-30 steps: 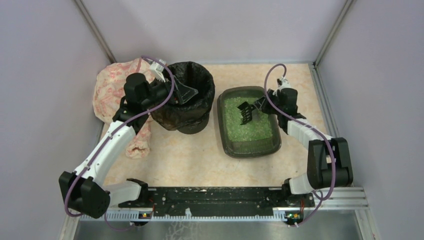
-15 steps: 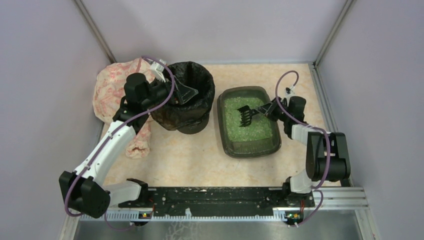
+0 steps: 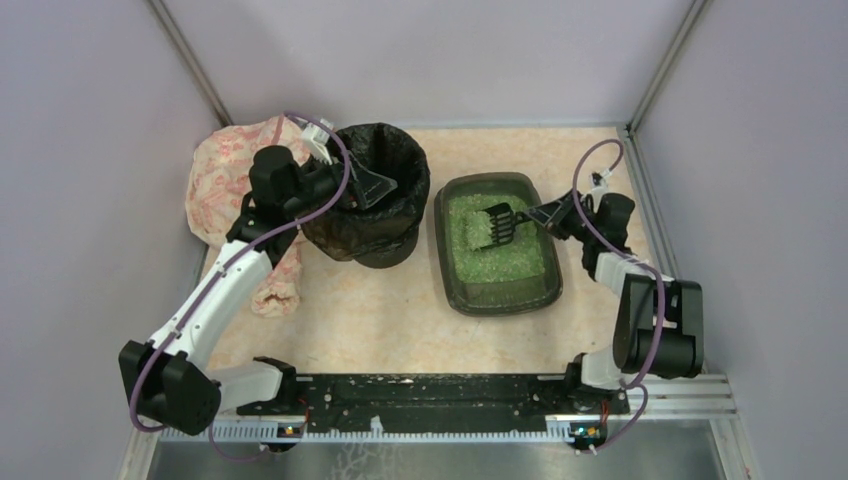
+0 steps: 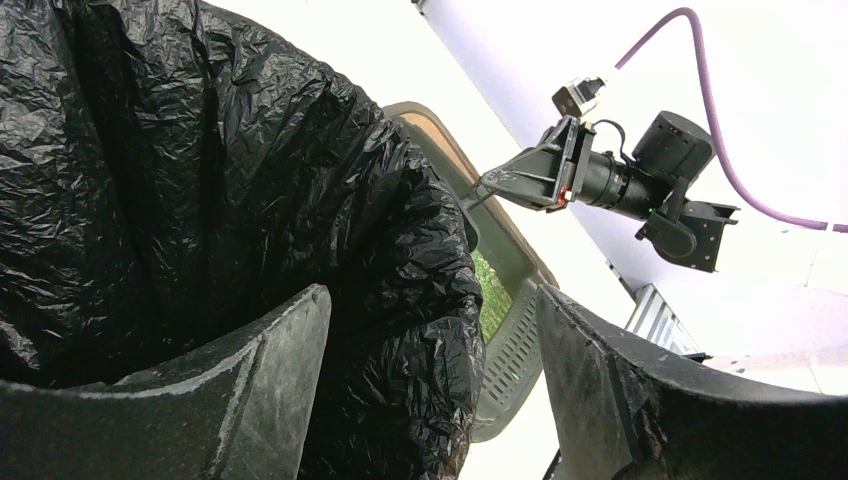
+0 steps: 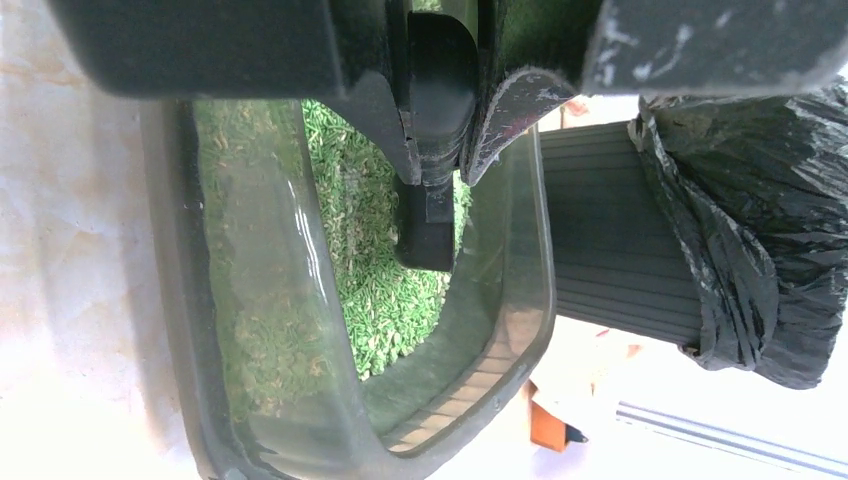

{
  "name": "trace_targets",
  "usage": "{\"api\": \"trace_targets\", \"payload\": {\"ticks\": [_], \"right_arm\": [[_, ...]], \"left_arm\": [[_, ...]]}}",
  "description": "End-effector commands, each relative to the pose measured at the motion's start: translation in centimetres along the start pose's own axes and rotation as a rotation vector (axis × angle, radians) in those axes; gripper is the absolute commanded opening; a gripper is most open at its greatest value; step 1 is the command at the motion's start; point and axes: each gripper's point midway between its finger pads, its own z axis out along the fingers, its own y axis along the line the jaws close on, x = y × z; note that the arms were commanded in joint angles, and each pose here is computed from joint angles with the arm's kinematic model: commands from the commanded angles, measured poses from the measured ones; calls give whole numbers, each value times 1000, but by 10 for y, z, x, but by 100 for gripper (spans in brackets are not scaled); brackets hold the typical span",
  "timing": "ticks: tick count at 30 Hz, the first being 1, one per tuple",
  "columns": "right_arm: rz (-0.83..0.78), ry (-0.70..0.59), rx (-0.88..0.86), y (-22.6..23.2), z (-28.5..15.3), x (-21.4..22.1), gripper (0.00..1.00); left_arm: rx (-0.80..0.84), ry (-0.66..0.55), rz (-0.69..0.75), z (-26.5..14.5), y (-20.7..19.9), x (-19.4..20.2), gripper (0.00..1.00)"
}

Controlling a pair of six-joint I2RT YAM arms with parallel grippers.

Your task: Clean the litter box

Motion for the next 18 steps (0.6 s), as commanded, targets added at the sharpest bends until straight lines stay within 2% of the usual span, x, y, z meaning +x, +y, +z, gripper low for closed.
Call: {"api": "trace_targets", "payload": {"ticks": [1,14,18], "right_arm": [[-32,-56,-121,28,-15,-19,0],[97,-159,-278,19,-47,-42,0],[92,-100,-315,31,-30,-20,0]], "left_arm": [[31,-12,5,1,-5,-6,80],[39,-11,4,2,-5,-4,80],[48,-1,-9,5,-4,-2,80]]}}
